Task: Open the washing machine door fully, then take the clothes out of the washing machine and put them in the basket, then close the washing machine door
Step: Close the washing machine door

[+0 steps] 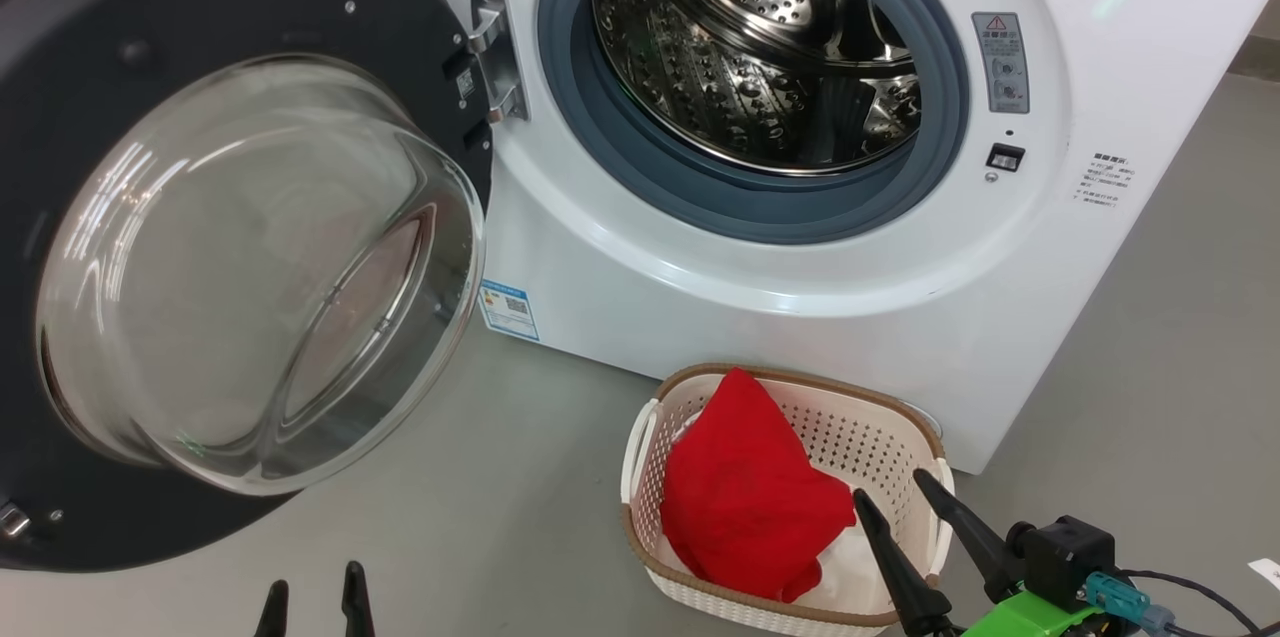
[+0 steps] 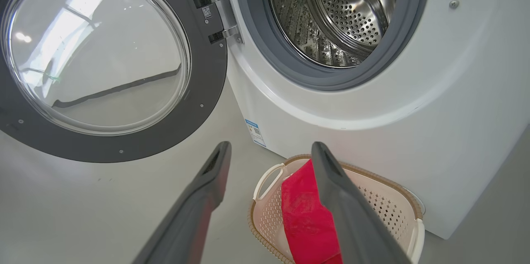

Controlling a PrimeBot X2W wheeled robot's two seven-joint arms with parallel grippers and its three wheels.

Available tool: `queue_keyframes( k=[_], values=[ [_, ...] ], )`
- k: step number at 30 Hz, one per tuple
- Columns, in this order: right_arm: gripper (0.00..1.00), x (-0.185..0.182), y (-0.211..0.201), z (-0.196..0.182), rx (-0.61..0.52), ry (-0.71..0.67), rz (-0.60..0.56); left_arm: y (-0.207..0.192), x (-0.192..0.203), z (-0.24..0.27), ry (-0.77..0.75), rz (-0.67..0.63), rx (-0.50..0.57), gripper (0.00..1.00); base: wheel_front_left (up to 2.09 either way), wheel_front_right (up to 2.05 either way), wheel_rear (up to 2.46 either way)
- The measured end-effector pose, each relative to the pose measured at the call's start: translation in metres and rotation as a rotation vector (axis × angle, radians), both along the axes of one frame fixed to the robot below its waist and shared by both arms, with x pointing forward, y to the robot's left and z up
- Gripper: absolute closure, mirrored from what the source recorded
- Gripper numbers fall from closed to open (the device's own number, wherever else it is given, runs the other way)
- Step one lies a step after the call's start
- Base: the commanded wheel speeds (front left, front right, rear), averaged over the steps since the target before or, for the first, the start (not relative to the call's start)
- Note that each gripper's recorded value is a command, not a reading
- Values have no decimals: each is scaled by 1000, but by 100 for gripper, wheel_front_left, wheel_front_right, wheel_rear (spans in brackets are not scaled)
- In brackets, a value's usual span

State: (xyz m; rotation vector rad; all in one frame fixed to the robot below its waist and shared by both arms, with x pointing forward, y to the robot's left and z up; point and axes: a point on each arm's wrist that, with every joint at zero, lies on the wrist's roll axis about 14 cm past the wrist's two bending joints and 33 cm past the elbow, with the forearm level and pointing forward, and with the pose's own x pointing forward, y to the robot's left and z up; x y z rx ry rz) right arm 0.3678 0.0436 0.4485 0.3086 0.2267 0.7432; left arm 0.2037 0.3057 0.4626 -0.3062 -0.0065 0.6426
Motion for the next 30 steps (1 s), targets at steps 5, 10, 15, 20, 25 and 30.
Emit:
queue_keyframes(
  k=[5,10,15,20,25,30],
  values=[
    [0,2,-4,3,2,-8,-18,-2,2,2,-17,-22,-1,79,0,0,0],
    [0,4,-11,5,13,-4,-52,12,14,46,-135,-21,85,100,0,0,0],
    [0,-2,-16,0,26,23,-82,49,15,139,-370,44,271,100,0,0,0],
    [0,-2,-24,-2,29,36,-116,75,-5,234,-590,113,490,100,0,0,0],
    [0,1,-27,3,45,26,-143,116,-35,296,-739,222,600,100,0,0,0],
    [0,2,-31,5,53,25,-163,172,-50,302,-808,314,481,100,0,0,0]
  ],
)
